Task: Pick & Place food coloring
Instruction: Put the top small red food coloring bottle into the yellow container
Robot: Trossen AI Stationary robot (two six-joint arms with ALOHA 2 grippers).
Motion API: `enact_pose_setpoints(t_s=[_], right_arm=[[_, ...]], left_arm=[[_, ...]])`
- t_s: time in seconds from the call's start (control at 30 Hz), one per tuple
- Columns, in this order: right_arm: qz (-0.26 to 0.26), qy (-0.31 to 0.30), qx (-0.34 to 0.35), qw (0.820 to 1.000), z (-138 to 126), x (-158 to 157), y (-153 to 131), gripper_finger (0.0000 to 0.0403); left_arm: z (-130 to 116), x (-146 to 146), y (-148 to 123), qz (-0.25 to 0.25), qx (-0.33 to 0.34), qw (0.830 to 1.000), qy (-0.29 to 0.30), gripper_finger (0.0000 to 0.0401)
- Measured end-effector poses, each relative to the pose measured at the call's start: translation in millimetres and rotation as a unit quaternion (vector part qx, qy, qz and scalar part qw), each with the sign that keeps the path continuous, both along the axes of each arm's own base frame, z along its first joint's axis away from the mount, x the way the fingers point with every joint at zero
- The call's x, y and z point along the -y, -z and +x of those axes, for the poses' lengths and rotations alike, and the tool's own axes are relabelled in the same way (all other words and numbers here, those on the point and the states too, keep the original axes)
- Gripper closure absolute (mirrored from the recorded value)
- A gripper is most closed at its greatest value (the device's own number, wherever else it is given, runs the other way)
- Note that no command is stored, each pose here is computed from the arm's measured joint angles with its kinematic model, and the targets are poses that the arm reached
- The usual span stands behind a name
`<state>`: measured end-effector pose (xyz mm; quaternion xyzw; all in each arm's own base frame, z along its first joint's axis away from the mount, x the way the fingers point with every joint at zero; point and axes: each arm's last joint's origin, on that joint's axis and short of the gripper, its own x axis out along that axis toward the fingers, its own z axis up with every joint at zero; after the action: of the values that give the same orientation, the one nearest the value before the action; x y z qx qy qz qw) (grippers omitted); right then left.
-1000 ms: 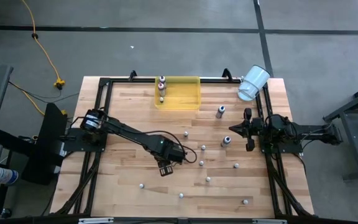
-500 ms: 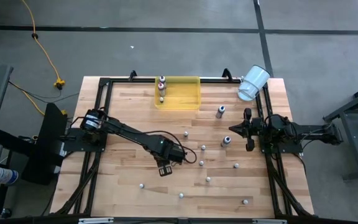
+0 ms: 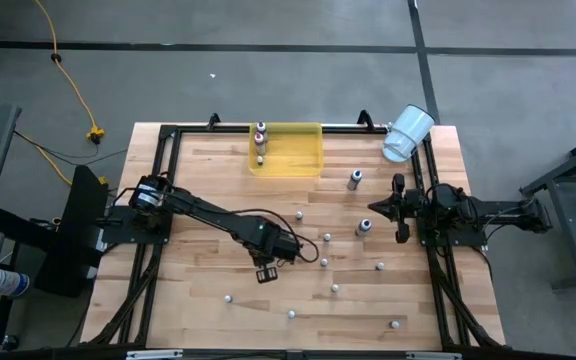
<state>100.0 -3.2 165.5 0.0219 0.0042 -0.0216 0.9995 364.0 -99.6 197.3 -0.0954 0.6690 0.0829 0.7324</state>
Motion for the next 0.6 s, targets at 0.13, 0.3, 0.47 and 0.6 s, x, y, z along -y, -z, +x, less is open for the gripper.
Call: enact_pose_setpoints(t_s=[0.13,0.3,0.47,0.6], right_arm=[[0.0,0.0,0.0,1.0,0.0,0.0,-0.1,0.0402],[0.0,0.0,0.0,1.0,0.0,0.0,-0.1,0.0402],[0.0,0.0,0.0,1.0,0.0,0.0,0.0,0.0402],[0.0,0.0,0.0,1.0,0.0,0.0,0.0,0.0402]], left_arm=[[3.4,-2.0,-14.1,0.001,0.001,1.0,0.006,0.0364],[8.0,-9.3,-32.8,0.0,0.003,1.0,0.001,0.0364],[13.4,-24.3,-53.2,0.0,0.009,1.0,-0.009,0.0364],[16.9,-41.4,-66.0,0.001,0.013,1.0,-0.018,0.0364]])
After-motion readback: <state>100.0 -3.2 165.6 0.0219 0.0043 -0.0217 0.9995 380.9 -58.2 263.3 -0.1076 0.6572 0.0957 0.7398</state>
